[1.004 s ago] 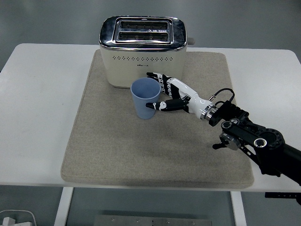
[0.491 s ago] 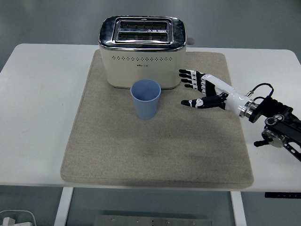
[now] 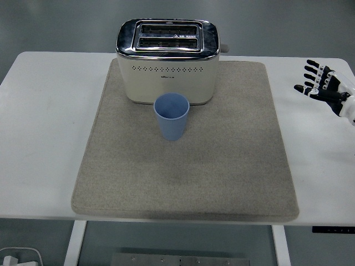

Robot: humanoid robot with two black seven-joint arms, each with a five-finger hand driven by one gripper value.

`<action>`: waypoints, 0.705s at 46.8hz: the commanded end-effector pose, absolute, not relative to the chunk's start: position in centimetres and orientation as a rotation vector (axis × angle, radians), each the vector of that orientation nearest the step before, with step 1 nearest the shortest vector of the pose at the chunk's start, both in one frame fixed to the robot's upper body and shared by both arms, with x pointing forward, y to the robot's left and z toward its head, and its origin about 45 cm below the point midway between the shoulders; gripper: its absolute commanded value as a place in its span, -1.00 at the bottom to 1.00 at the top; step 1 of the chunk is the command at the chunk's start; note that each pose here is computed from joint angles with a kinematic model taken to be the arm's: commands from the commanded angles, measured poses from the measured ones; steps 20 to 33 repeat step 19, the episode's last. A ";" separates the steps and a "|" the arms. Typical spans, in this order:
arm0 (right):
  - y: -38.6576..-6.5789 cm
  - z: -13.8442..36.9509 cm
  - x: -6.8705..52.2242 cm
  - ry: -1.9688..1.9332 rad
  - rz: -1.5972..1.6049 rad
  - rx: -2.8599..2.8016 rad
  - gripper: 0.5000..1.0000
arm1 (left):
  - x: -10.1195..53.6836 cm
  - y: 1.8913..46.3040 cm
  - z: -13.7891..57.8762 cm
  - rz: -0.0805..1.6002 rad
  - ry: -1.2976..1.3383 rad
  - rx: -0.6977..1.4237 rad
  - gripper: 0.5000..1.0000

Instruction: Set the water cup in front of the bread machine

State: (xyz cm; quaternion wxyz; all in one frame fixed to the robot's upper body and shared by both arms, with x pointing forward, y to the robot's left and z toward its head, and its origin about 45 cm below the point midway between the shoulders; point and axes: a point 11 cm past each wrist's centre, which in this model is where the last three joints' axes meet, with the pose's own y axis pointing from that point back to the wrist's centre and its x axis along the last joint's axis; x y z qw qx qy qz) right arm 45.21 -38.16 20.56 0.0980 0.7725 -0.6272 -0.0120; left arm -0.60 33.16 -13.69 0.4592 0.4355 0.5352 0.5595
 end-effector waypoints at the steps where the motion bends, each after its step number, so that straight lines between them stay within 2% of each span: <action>1: -38.5 20.7 45.7 -1.921 -0.113 2.235 0.77 | -0.7 33.2 -13.7 1.378 1.319 1.073 0.99; 7: -37.5 21.4 46.8 -1.976 -0.156 2.217 0.78 | -0.6 33.1 -13.7 1.377 1.318 1.071 0.99; 19: -33.3 22.6 48.4 -1.949 -0.150 2.279 0.77 | -0.6 33.2 -13.7 1.378 1.317 1.072 0.99; 33: -33.3 22.6 48.4 -1.949 -0.150 2.279 0.77 | -0.6 33.2 -13.7 1.378 1.317 1.072 0.99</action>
